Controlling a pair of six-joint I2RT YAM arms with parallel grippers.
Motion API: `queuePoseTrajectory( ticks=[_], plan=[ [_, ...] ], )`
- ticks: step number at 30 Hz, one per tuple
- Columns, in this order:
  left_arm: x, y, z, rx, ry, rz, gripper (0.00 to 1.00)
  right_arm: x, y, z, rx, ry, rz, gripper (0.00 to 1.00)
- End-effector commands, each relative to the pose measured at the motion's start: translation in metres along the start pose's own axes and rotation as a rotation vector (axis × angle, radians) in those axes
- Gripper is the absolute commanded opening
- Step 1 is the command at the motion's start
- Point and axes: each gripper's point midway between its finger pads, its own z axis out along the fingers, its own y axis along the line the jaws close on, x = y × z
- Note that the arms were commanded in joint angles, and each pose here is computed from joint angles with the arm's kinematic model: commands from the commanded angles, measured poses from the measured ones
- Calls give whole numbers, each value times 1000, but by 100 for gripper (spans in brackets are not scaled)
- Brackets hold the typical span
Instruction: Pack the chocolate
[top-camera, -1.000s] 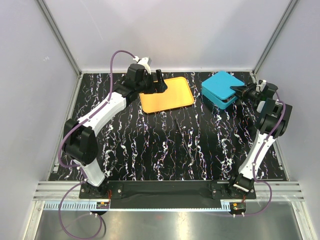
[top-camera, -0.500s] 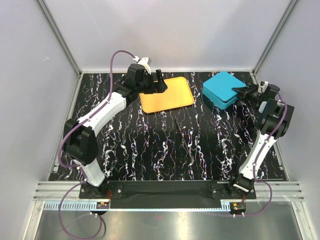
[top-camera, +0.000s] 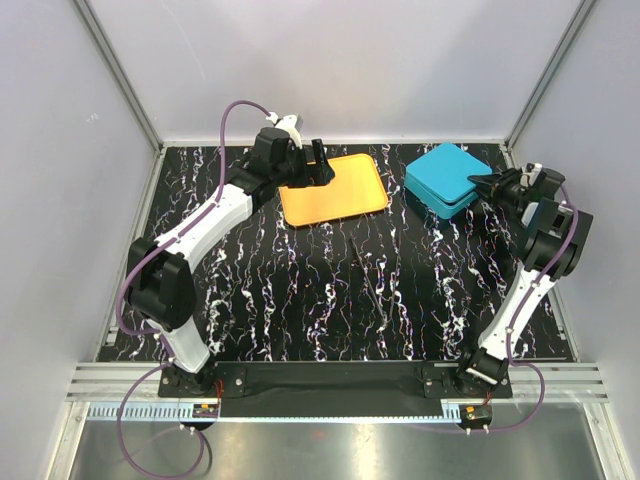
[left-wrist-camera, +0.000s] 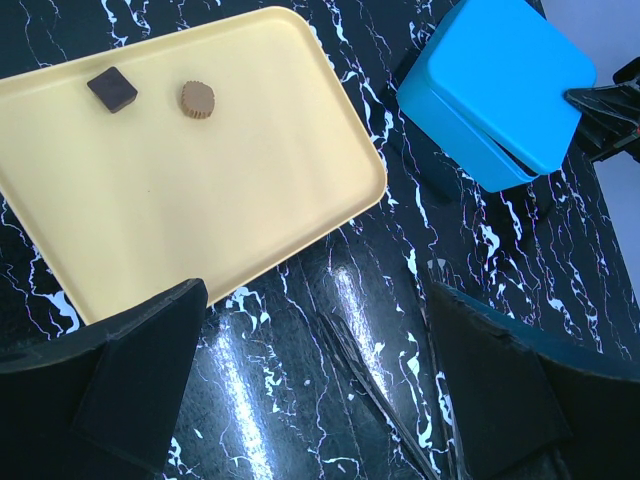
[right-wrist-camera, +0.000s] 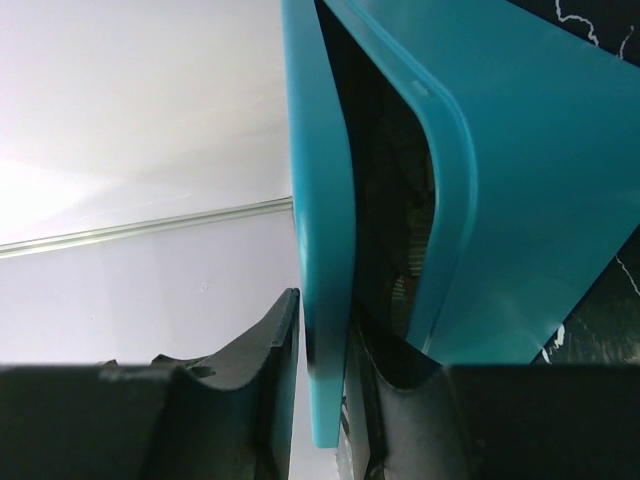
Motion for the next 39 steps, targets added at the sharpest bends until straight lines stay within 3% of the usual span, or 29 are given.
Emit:
queuePoseTrajectory(
  ticks=[1,11,26,31,39],
  plan=[
    [-18,-11,-14,27,-65,18,98,-6,29,-15,-12,-33,-77,30],
    [-19,-14,-16,31,-68,20,98,-7,23,-25,28,-47,-77,30],
    [-15,-18,-19,35,-64,22,98,-5,14,-31,66,-53,-83,11],
    [-13,-21,-19,43,-60,27,98,0,0,-35,64,-62,-77,11],
    [-13,-22,-19,40,-60,30,98,1,-14,-42,98,-89,-66,24]
  ],
)
